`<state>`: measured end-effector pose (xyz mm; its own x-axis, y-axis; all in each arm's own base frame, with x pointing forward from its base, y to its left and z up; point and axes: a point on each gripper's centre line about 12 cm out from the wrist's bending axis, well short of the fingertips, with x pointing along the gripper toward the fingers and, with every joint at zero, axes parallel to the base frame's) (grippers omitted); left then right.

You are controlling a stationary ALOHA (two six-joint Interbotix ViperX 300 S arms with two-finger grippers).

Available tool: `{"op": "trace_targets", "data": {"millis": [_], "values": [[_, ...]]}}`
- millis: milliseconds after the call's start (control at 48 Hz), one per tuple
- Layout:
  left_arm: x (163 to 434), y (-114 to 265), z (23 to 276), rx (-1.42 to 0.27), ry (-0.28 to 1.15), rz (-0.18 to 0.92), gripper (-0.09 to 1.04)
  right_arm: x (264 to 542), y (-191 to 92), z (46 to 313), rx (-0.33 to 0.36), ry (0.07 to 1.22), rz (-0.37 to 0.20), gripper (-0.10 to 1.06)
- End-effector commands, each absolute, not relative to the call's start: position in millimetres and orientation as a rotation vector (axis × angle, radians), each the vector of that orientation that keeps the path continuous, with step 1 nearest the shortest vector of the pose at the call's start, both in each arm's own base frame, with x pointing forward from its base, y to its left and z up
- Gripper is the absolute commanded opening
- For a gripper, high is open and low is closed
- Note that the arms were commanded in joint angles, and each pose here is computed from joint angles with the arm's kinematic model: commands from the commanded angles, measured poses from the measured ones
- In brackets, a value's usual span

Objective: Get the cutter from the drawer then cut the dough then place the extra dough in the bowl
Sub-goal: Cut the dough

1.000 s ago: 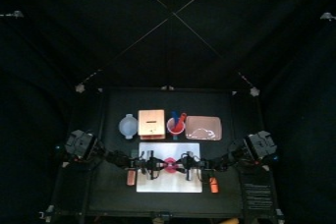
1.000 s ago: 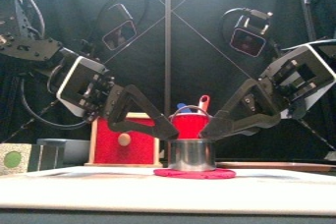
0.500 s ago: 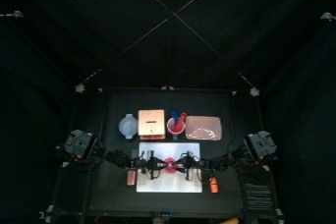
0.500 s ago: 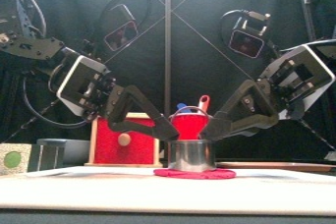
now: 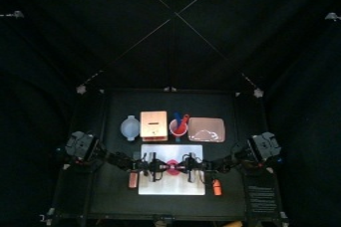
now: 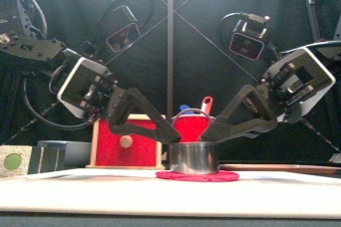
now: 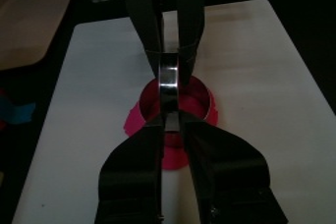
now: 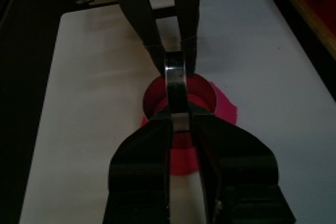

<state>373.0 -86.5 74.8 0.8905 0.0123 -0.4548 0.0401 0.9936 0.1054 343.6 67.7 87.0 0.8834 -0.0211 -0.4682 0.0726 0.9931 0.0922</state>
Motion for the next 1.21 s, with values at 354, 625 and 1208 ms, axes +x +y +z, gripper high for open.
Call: {"op": "trace_targets", "data": {"millis": [354,625,1208], "values": [[367.2,-90.6,59.3,0.113,0.57,-0.045,0.52,327.1,67.6,64.5,0.147,0.67,-0.059,0.44],[366.1,-93.5,49.8,0.106,0.636,-0.062,0.52,322.6,71.0,54.6,0.154,0.762,-0.045,0.44],[356.9,-95.3,34.1,0.1,0.748,-0.086,0.52,319.7,72.5,49.9,0.161,0.819,-0.036,0.44]]}}
